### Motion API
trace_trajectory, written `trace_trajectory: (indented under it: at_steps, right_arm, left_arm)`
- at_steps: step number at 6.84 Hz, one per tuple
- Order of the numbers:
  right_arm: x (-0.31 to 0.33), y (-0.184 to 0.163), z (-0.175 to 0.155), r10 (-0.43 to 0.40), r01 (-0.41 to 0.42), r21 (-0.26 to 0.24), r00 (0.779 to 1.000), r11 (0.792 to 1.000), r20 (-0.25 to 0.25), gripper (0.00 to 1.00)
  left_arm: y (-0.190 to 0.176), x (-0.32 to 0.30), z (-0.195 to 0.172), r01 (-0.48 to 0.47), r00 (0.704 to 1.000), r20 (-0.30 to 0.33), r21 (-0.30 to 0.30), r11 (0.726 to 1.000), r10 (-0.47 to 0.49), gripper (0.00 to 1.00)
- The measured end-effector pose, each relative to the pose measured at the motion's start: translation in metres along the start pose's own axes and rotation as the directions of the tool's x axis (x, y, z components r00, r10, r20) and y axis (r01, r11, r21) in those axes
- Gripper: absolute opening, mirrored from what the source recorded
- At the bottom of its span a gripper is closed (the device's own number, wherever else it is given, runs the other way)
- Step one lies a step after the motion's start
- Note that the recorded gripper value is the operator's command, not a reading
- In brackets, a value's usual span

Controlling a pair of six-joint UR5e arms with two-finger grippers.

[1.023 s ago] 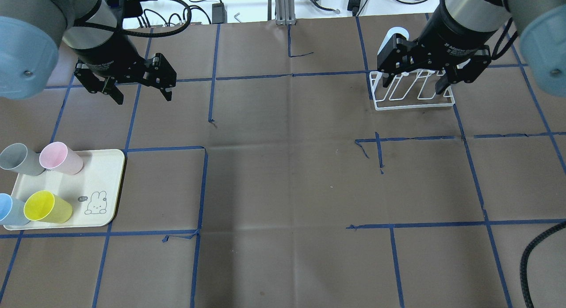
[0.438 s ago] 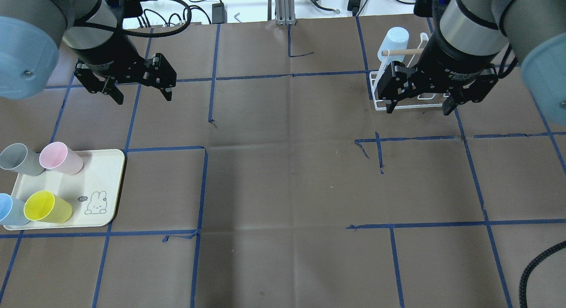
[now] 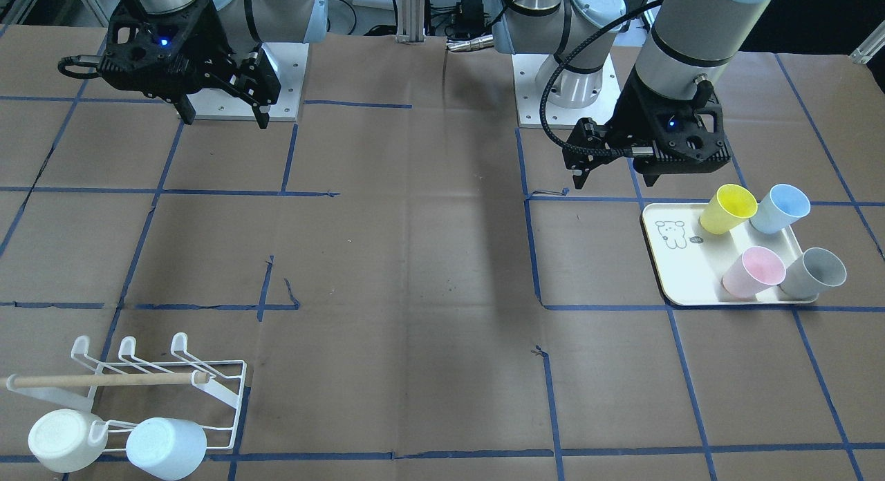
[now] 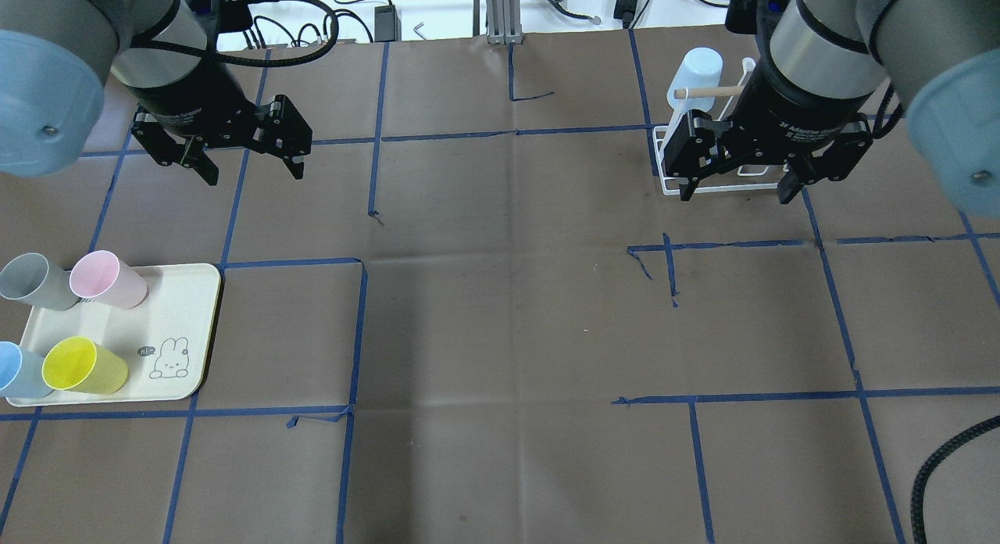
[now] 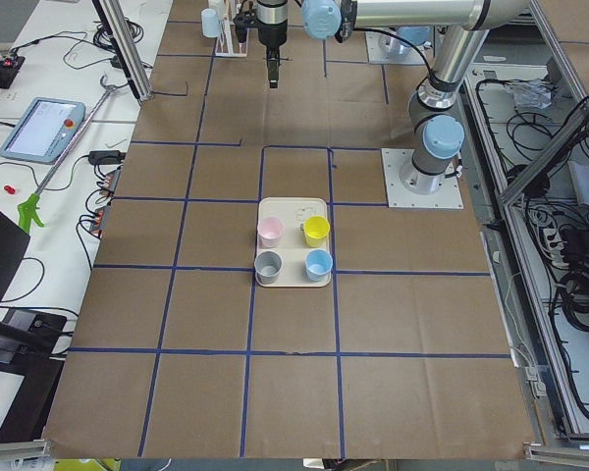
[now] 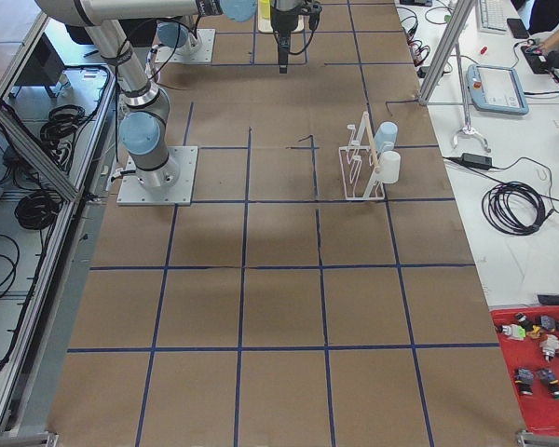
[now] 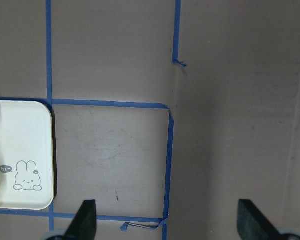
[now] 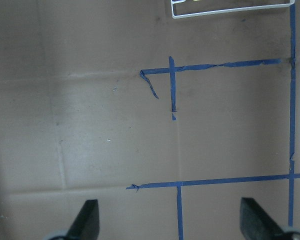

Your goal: Transfer IKEA cup to right arm and place on rack

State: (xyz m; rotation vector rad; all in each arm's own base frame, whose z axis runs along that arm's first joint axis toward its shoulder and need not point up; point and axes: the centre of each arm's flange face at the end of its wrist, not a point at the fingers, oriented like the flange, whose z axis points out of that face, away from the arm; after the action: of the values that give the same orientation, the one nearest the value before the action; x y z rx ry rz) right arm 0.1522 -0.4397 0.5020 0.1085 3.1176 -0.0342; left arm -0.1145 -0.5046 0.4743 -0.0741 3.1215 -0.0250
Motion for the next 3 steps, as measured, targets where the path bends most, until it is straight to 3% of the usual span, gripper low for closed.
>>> trace_trajectory:
  at_steps: [3]
  right_arm:
    - [-0.001,-0.0004,-0.0011,0.001,-0.001,0.004,1.0,1.0,0.008,1.0]
  left_arm:
    - [0.0007,0.0,0.0007,0.0,1.0,0.0,-0.002,1.0,0.0,0.99]
